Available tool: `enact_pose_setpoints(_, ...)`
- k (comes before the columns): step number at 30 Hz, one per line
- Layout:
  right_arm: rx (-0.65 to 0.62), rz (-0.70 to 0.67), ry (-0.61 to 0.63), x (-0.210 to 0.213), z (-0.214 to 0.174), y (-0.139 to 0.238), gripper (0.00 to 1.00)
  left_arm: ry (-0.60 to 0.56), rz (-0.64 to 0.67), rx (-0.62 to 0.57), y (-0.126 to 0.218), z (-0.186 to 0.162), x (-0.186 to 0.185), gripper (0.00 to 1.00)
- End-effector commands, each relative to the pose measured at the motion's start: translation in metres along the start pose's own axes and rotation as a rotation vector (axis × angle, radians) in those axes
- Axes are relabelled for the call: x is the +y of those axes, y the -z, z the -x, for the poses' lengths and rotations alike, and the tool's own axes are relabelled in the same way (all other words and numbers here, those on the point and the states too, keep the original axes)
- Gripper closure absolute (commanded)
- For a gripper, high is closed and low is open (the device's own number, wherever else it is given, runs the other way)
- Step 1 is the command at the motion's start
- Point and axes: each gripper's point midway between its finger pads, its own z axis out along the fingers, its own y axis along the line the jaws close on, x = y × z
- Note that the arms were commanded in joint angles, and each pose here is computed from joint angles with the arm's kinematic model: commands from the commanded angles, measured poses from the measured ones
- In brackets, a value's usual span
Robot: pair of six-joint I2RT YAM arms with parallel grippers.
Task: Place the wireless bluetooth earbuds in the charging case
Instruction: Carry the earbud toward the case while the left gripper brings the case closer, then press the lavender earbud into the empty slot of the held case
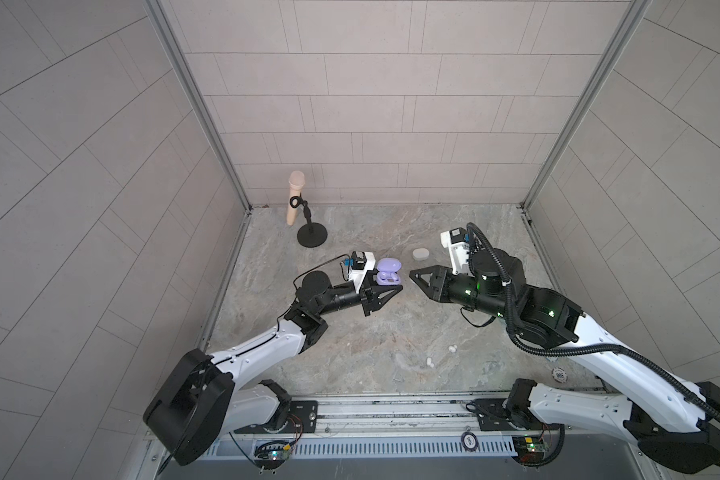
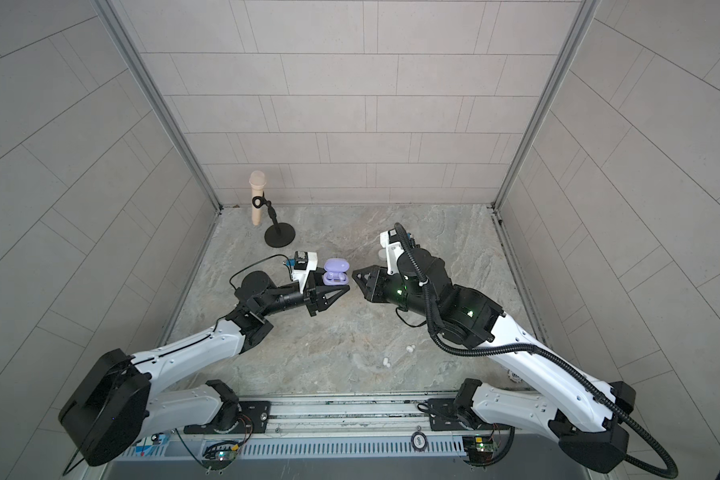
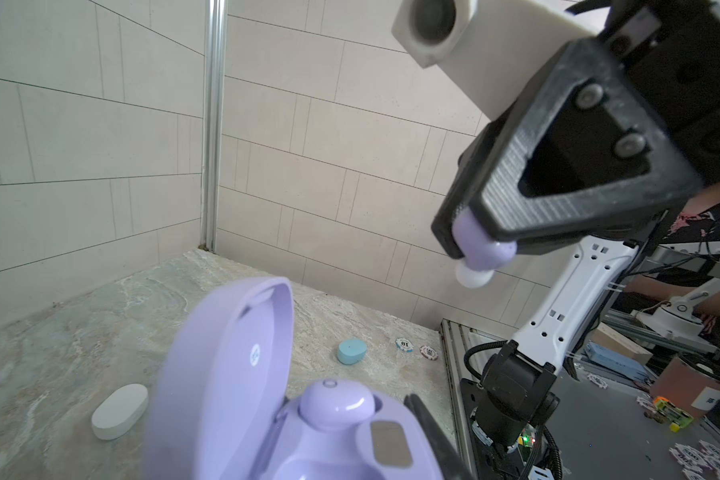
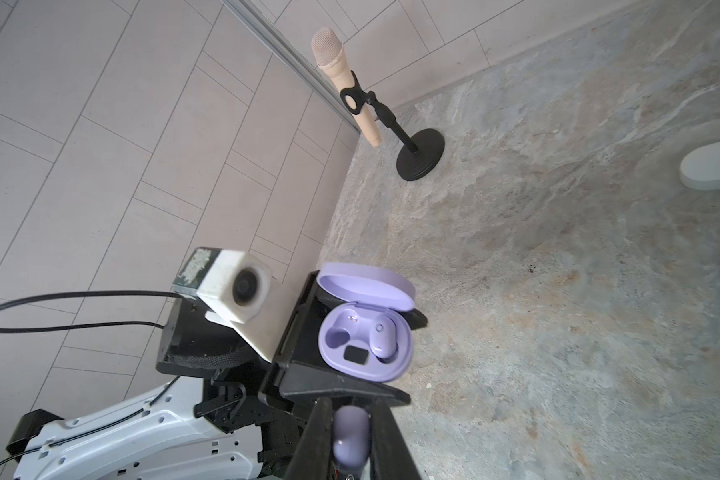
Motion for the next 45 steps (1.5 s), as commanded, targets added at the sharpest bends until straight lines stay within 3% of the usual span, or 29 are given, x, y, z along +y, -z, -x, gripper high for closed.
enact_pose_setpoints(1, -0.052, 0.092, -0.025, 0.02, 0.013, 0.006, 0.9, -0.096, -0.043, -0.087, -0.009, 0.03, -0.013, 1.0)
enact_pose_setpoints(11, -0.023, 0.159, -0.081, 0.028, 0.002, -0.013, 0.9, -0.131, -0.085, -0.134, -0.022, 0.038, -0.03, 1.0)
enact_pose_setpoints(45, 0.02, 0.106, -0.099, 0.013, -0.017, -0.027, 0.9, -0.175, -0.103, -0.172, -0.02, 0.055, -0.043, 1.0)
